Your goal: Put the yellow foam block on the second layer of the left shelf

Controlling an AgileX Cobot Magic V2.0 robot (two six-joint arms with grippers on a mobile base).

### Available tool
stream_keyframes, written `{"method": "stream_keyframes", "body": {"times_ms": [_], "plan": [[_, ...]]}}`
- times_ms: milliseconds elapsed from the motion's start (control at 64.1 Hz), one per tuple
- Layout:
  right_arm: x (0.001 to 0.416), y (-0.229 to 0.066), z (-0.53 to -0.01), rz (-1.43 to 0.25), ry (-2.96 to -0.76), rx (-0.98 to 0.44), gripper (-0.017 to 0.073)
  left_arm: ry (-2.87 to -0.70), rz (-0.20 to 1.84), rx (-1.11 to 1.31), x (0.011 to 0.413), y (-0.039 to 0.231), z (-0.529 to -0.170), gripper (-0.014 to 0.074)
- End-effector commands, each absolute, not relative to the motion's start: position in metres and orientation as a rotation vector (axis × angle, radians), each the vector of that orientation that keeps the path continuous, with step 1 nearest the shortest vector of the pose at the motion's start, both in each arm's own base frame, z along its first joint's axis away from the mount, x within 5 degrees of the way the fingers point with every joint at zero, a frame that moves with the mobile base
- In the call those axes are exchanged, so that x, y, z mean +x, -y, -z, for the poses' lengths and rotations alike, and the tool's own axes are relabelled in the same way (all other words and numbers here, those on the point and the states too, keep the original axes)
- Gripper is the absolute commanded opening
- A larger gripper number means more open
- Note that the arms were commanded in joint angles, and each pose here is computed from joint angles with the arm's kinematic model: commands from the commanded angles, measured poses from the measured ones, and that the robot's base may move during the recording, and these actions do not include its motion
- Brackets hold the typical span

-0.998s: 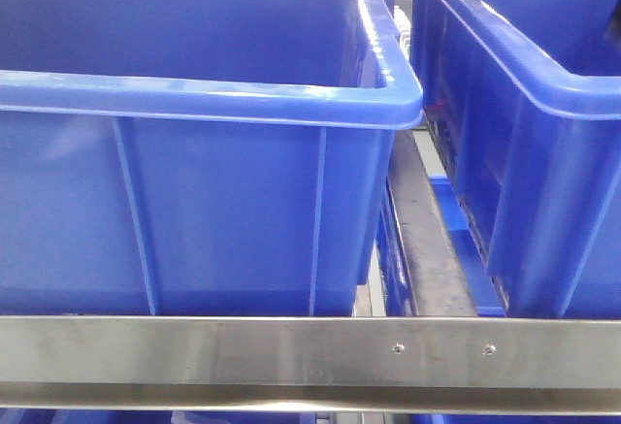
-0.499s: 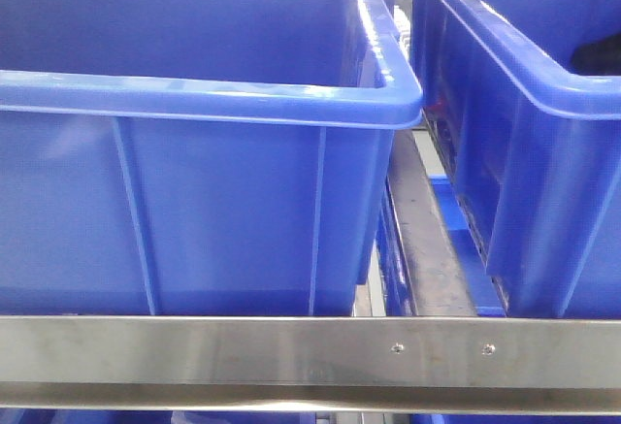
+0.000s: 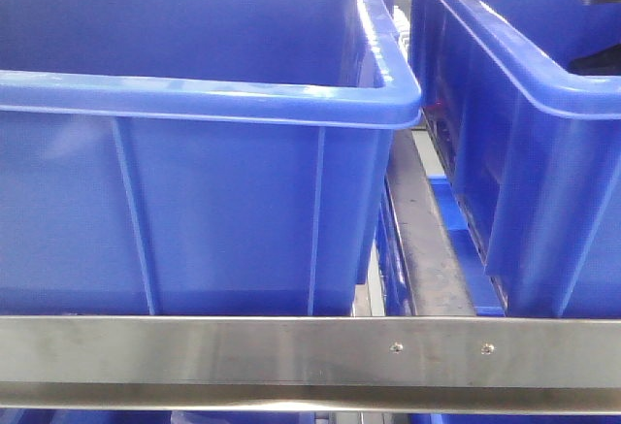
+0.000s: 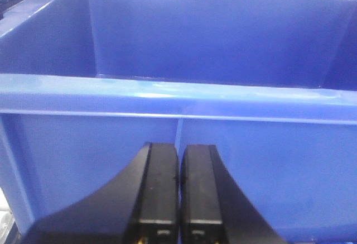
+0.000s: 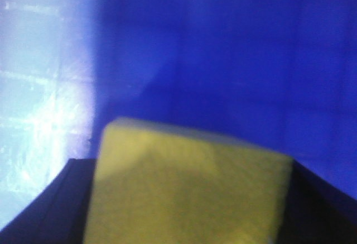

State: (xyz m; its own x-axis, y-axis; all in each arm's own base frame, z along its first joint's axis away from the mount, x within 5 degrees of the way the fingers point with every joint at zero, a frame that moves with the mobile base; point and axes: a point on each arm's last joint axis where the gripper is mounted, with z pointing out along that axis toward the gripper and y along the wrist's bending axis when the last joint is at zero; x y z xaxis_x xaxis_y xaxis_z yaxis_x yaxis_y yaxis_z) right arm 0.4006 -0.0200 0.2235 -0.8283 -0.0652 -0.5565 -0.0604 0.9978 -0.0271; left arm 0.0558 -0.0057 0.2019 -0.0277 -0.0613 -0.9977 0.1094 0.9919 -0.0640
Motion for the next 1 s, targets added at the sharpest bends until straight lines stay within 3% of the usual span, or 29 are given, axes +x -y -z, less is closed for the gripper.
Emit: {"method": "stream_keyframes", "body": {"times_ms": [0,187,359,452,733,982], "plan": [[0.399,0.022,-0.269,0.030,-2.385,-0.075,0.0624,-1.519,0.165,0.039,0.056,0.007,-0.201,0.0136],[0.376,0.020,-0.307,0.041,-2.285,-0.076,0.0623,-1.519,0.165,0.039,0.056,0.007,-0.201,0.0136],[0.323,0.017,-0.331,0.064,-2.120,-0.062,0.0601,-1.519,0.165,0.039,0.056,0.007,-0.201,0.0136],[0.291,0.016,-0.333,0.071,-2.059,-0.053,0.0496,-1.519,0.165,0.039,0.056,0.007,-0.201,0.0136],[0.196,0.010,-0.337,0.081,-1.914,-0.046,0.0050,-1.519,0.165,0.039,0.056,0.007,-0.201,0.0136],[0.122,0.007,-0.334,0.112,-1.606,-0.027,0.0056,-1.519,0.165,0.039,0.056,0.007,-0.201,0.0136]]}}
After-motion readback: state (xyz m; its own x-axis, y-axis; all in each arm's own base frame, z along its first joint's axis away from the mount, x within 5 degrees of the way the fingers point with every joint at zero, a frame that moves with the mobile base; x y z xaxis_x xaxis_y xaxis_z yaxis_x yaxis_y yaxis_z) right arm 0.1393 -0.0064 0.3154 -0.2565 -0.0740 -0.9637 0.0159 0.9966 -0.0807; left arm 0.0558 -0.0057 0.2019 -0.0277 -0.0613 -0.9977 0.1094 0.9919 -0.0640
